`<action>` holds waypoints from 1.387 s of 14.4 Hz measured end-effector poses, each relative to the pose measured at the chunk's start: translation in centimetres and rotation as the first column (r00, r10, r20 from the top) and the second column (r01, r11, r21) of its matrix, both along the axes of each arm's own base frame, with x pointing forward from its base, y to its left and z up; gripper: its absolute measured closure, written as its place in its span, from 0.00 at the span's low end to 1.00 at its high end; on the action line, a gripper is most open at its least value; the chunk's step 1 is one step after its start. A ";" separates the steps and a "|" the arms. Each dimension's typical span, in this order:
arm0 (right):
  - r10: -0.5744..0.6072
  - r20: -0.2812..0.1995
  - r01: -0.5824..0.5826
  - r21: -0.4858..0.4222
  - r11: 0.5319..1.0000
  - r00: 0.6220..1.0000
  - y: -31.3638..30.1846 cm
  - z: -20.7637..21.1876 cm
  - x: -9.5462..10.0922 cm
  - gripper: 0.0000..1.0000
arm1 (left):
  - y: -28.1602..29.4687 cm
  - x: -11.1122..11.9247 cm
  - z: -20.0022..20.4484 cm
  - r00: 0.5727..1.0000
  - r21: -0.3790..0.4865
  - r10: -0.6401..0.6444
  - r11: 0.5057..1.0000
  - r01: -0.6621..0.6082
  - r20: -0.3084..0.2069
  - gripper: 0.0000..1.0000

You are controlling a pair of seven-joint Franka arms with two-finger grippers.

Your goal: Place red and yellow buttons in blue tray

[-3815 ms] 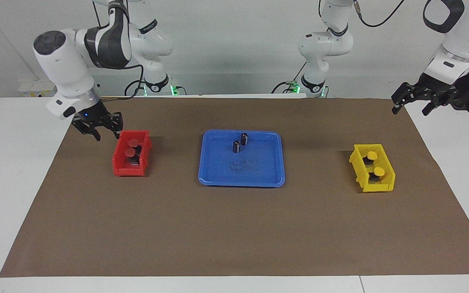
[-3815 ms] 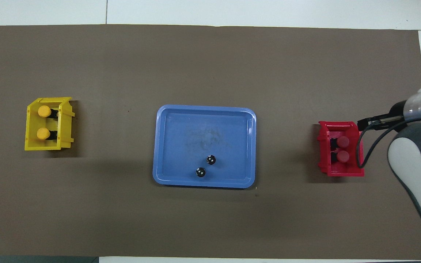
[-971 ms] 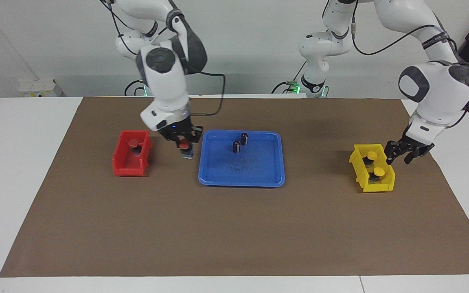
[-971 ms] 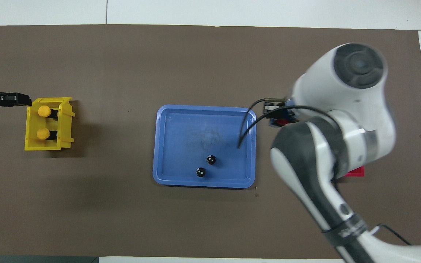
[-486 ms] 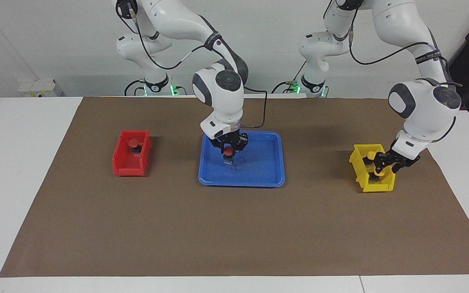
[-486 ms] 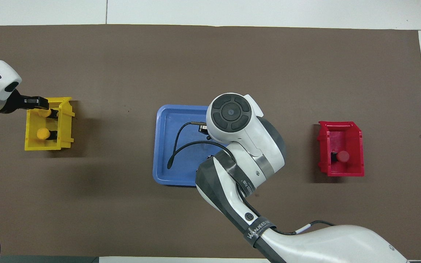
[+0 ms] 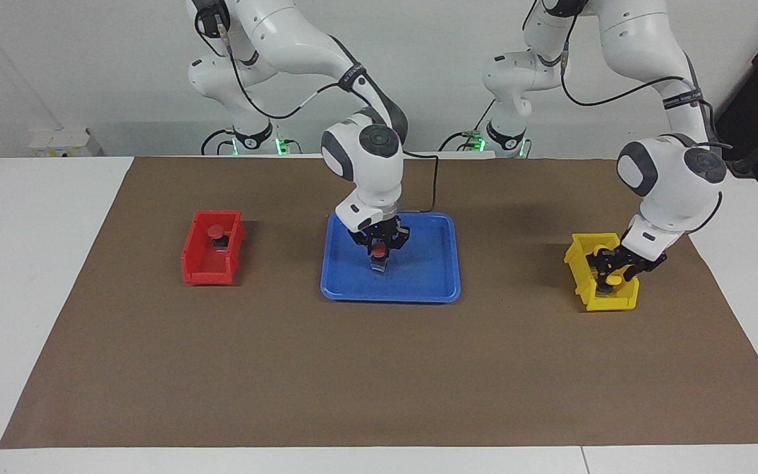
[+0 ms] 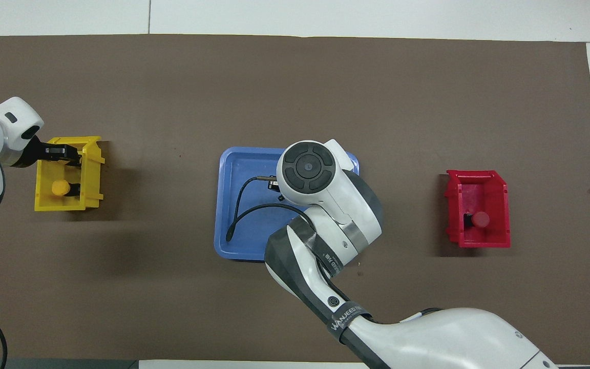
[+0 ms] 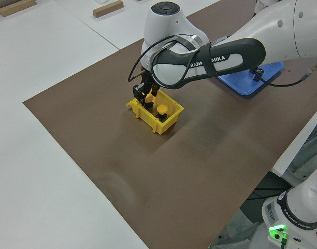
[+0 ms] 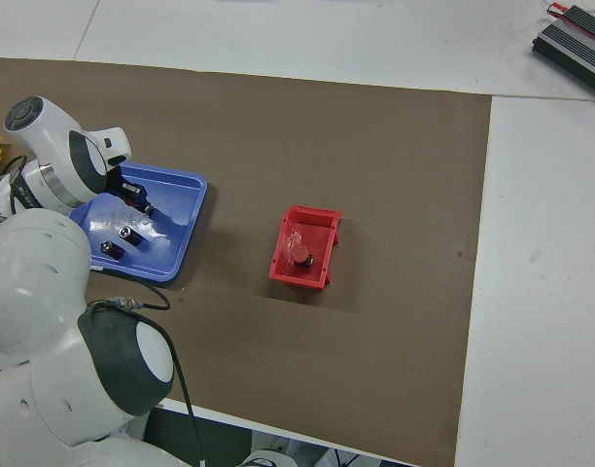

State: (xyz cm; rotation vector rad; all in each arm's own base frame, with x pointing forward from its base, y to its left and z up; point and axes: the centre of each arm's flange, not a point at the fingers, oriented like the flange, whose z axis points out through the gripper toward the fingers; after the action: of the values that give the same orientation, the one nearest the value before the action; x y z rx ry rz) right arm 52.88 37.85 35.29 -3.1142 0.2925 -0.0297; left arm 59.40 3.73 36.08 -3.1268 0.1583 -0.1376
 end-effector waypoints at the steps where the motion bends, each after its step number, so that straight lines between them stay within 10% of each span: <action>1: -0.004 0.002 0.004 0.001 1.000 1.000 -0.2 0.1 0.2 0.42 | -0.2 0.1 0.0 1.000 -0.001 0.016 1.000 -0.016 0.009 0.41; 3: -0.012 0.015 0.012 0.009 1.000 1.000 -0.3 1.2 0.8 0.25 | -0.4 0.2 0.1 0.999 -0.004 0.039 0.999 -0.039 0.016 0.59; 9: 0.084 -0.042 -0.087 -0.058 0.995 0.996 -16.6 10.3 4.6 0.25 | -0.4 2.8 8.3 0.998 -0.007 0.046 0.999 -0.046 -0.048 0.59; 13: 0.227 -0.088 -0.229 -0.002 0.974 0.970 -33.4 10.0 0.6 0.26 | -12.5 2.8 14.2 0.993 -0.010 0.088 0.996 -0.089 -0.076 0.59; 20: 0.292 -0.047 -0.292 0.017 0.956 0.955 -40.4 4.2 -4.0 0.31 | -36.3 -4.1 6.8 0.990 -0.104 0.091 0.989 -0.102 -0.103 0.59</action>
State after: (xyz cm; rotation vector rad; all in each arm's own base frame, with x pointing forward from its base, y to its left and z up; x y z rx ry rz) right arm 48.92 -2.57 39.45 -3.1150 -0.1695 0.0518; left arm 55.32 -32.56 42.89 -3.2438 -0.0003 0.0092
